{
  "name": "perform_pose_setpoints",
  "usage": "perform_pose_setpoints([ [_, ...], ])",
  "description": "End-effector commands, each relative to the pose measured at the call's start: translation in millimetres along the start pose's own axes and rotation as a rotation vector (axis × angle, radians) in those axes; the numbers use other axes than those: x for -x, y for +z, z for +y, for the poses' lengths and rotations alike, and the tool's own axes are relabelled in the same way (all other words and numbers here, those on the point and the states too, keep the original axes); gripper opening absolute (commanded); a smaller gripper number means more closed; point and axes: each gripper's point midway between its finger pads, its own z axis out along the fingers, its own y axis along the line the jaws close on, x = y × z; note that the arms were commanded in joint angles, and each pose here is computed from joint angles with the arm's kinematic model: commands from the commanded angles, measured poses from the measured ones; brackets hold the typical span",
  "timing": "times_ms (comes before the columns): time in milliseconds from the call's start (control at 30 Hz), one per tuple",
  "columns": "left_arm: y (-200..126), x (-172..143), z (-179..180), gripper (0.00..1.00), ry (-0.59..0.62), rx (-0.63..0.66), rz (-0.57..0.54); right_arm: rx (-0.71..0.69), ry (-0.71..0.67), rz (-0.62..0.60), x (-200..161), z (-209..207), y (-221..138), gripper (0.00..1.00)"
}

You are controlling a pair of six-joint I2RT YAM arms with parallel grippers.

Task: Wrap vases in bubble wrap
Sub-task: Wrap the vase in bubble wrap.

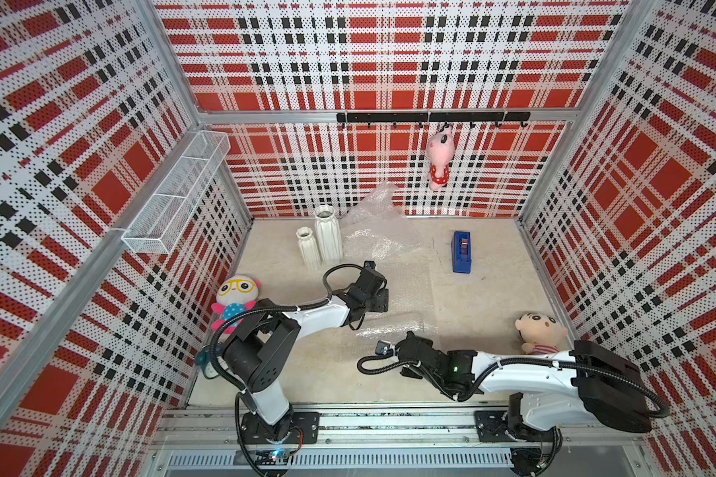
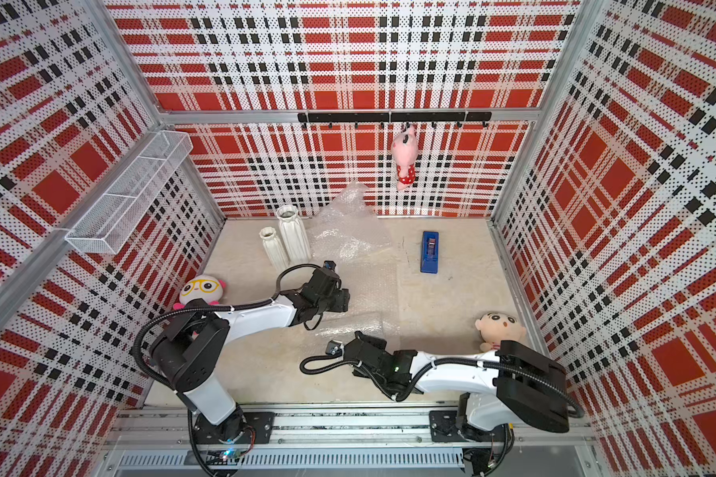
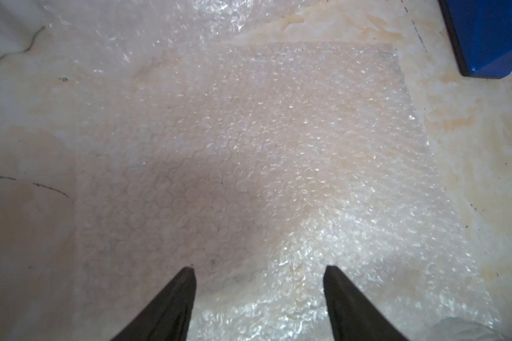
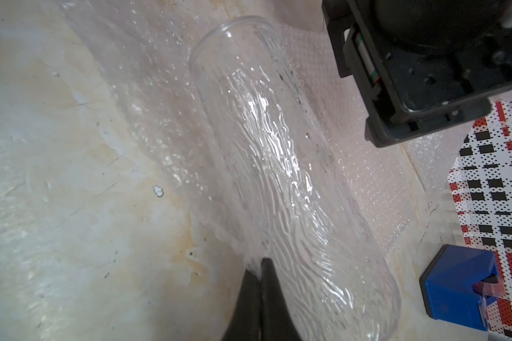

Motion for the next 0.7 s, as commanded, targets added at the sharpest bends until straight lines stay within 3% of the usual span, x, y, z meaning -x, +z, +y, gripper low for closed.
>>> perform_pose_setpoints([
  [0,3,-3,-17,0.72,0.076,-0.02,0.018,-0.02,0.049,-0.022,2,-6,-4,0.03],
  [367,6,-31,-43,0.68,0.136,-0.113,0.085,-0.024,0.082,-0.004,-3,-5,-3,0.11],
  [667,6,-34,-54,0.62,0.183,-0.174,0.094,-0.068,0.095,-0.027,5,-14,-2,0.18],
])
